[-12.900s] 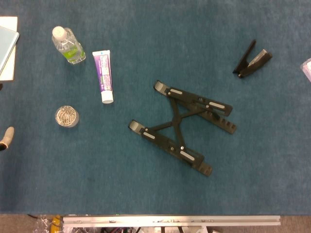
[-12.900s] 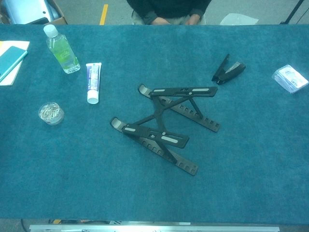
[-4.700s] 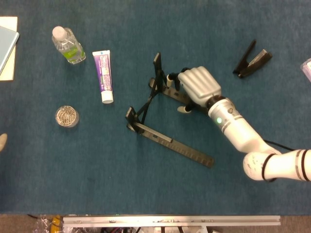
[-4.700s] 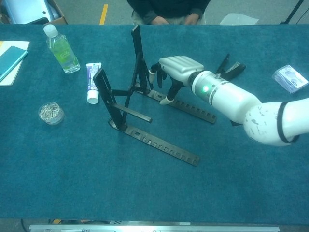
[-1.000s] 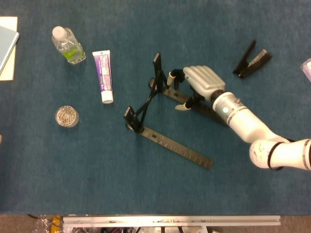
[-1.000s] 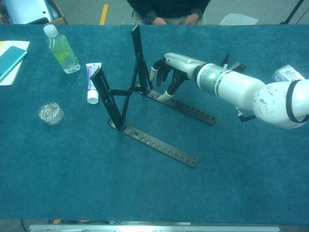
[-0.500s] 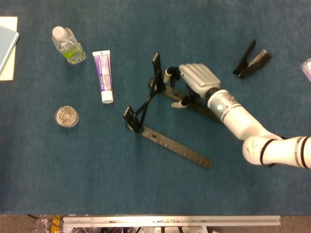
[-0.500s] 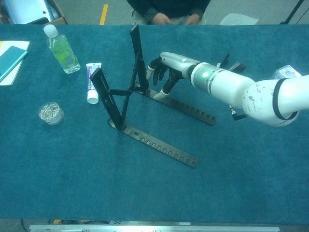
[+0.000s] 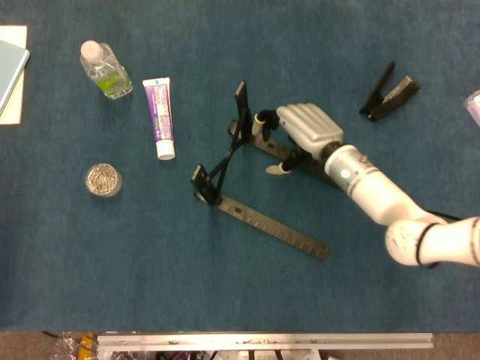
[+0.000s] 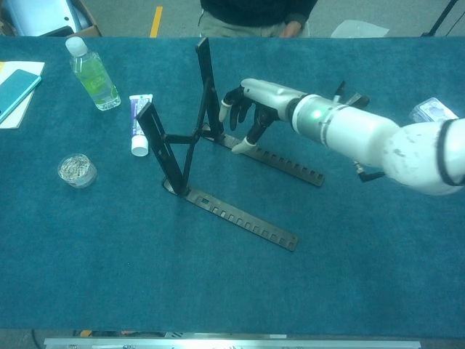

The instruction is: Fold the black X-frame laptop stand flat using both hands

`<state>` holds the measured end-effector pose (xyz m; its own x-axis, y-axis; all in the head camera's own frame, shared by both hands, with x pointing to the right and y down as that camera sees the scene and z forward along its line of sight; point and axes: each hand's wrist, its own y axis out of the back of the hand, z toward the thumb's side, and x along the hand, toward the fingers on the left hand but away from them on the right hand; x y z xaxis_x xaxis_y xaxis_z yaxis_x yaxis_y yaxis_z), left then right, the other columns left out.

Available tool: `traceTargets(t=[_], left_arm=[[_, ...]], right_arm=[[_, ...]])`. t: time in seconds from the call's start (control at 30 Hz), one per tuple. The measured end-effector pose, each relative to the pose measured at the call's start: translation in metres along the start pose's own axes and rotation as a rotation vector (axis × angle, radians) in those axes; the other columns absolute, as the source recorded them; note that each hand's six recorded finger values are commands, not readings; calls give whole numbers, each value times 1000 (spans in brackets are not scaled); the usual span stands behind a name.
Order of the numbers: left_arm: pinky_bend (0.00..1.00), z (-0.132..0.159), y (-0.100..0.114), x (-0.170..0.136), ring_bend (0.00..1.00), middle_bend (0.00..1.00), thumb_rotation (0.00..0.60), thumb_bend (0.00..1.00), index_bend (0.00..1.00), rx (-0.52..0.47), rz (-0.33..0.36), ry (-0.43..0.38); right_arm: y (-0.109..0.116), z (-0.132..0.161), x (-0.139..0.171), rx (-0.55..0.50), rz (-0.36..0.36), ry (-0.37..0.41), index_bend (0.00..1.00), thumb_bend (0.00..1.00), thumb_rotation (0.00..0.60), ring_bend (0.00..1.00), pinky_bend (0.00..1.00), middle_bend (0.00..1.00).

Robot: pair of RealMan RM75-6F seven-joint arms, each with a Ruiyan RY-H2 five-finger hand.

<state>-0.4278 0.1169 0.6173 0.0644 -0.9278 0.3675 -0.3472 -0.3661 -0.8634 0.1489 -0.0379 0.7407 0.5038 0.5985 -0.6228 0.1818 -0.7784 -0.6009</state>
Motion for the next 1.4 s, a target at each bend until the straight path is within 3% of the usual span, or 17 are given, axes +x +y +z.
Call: traceTargets(t=[0.2, 0.4, 0.83, 1.03, 1.4], left_arm=[[0, 10, -6, 5, 0, 28, 600, 338, 5, 16, -31, -39], [0, 33, -18, 13, 0, 28, 600, 339, 5, 48, -74, -117], [0, 98, -66, 40, 0, 29, 600, 338, 5, 113, -222, -345], [0, 124, -83, 47, 0, 29, 600, 338, 5, 173, -265, -469], [0, 170, -102, 45, 0, 29, 600, 339, 5, 168, -312, -604]], right_arm=[[17, -11, 47, 23, -48, 17, 359, 75, 600, 301, 473, 436], [38, -36, 101, 68, -148, 10, 333, 75, 600, 258, 477, 387], [90, -43, 191, 101, -456, 123, 244, 75, 600, 182, 398, 305], [103, -43, 205, 91, -518, 128, 234, 75, 600, 172, 397, 297], [105, -60, 203, 59, -518, 82, 211, 75, 600, 163, 396, 291]])
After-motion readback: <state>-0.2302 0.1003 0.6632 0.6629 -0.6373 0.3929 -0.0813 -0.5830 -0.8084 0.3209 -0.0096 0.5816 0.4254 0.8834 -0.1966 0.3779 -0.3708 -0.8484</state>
